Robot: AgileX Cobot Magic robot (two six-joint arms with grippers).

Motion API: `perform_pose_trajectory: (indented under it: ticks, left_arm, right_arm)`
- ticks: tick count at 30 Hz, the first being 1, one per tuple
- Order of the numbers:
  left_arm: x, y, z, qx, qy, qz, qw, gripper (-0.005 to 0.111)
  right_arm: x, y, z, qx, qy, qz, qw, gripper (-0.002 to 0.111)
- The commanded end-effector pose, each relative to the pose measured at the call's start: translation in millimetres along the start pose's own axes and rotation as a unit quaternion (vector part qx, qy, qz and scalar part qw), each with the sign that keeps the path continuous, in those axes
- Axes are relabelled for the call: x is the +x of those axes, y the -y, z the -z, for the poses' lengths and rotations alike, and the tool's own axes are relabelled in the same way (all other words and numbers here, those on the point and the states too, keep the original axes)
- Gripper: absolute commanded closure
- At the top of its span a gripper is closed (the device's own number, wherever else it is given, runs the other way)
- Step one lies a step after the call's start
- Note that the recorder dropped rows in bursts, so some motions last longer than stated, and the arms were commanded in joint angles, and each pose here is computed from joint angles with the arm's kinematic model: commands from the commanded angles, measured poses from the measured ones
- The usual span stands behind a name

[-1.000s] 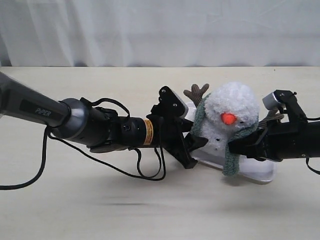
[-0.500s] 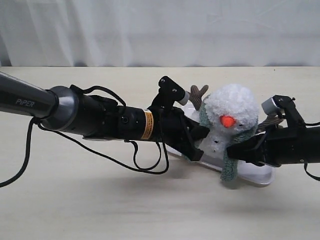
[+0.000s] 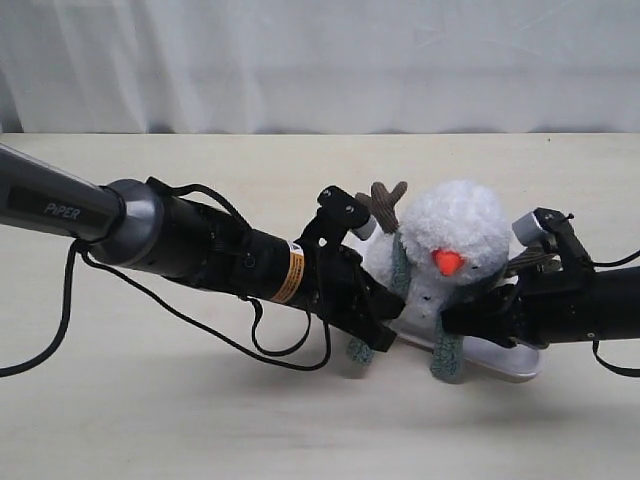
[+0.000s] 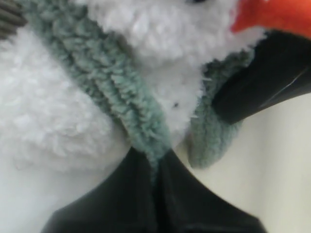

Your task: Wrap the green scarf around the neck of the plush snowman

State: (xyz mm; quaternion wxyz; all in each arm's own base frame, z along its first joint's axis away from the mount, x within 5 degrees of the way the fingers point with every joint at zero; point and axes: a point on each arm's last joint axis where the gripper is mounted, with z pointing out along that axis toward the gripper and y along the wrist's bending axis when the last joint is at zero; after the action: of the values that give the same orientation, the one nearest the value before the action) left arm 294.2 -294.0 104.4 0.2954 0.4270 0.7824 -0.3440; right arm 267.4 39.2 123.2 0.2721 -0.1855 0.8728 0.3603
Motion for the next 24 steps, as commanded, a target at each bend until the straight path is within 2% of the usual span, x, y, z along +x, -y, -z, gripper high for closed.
perform_pose_trajectory:
  ticks: [1, 8, 14, 16, 20, 24]
  left_arm:
    - [4, -0.2, -4, 0.004, -0.008, 0.003, 1.000, 0.107]
    - [2, -0.1, -3, 0.004, -0.006, 0.002, 1.000, 0.107]
    - [1, -0.6, -2, 0.002, -0.005, 0.002, 1.000, 0.105]
    - [1, -0.4, -2, 0.002, -0.004, 0.001, 1.000, 0.096]
    - [-8, 2.7, 5, 0.000, 0.008, -0.006, 1.000, 0.066]
    - [-20, 6.2, 14, -0.006, 0.022, -0.017, 1.000, 0.049]
  right_arm:
    - [5, 2, -4, -0.008, -0.006, -0.007, 1.000, 0.104]
    - [4, 4, -7, -0.012, -0.002, -0.006, 1.000, 0.104]
    - [3, 0, -7, -0.038, 0.008, 0.029, 0.999, 0.103]
    - [2, -3, -6, -0.051, 0.013, 0.034, 0.998, 0.097]
    - [0, -4, -6, -0.057, 0.019, 0.033, 0.998, 0.075]
    - [-6, -10, 0, -0.052, 0.029, 0.044, 0.997, 0.057]
